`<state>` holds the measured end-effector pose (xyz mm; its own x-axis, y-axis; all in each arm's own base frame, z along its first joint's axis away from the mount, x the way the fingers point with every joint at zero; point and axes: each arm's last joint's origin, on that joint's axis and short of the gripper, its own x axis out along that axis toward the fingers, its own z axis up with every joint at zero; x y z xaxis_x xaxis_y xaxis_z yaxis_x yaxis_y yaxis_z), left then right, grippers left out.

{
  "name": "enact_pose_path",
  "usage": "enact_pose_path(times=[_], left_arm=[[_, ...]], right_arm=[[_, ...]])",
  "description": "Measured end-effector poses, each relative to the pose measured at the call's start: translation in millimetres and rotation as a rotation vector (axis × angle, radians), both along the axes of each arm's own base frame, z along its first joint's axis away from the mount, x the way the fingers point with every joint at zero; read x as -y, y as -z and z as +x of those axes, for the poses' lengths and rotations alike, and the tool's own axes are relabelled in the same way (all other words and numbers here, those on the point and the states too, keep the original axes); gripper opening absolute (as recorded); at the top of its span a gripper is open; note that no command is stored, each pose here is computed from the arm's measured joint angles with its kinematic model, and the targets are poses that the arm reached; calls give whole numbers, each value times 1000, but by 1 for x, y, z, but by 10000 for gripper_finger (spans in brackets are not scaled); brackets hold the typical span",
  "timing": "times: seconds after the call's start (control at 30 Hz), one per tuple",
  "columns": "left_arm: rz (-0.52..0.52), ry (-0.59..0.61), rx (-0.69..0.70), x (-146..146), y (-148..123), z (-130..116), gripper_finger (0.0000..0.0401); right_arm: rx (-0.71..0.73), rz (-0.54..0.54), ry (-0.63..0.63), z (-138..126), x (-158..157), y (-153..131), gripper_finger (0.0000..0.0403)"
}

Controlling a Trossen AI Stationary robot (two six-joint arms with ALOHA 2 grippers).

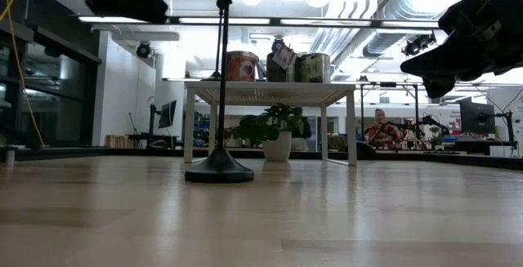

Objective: Pick & Place candle stick holders
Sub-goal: Put the left black candle holder on the shelf aligned with the other candle holder

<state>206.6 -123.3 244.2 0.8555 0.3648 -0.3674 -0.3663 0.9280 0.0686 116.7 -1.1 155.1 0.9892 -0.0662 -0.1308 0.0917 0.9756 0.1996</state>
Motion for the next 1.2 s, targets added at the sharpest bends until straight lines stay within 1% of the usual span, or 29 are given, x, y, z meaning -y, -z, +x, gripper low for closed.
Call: enact_pose_path(times=[0.23, 0.37, 0.47, 0.57, 0.67, 0.73, 0.83, 0.97, 1.2], left_arm=[[27, -28, 79, 38, 20, -5, 177], [47, -11, 80, 51, 31, -6, 177], [20, 5, 90, 60, 37, -7, 177], [15, 5, 76, 63, 46, -5, 177], [11, 13, 74, 66, 48, -7, 177], [8, 35, 46, 68, 53, -5, 177], [42, 45, 27, 69, 57, -4, 177], [94, 15, 37, 68, 59, -4, 177], [107, -58, 50, 58, 60, 6, 177]], right_arm=[[0, 0, 0, 0, 0, 0, 4], [0, 0, 0, 0, 0, 0, 4], [0, 0, 0, 0, 0, 0, 4], [0, 0, 0, 0, 0, 0, 4], [0, 0, 0, 0, 0, 0, 4], [0, 0, 0, 0, 0, 0, 4], [0, 0, 0, 0, 0, 0, 4], [0, 0, 0, 0, 0, 0, 4], [0, 0, 0, 0, 0, 0, 4]])
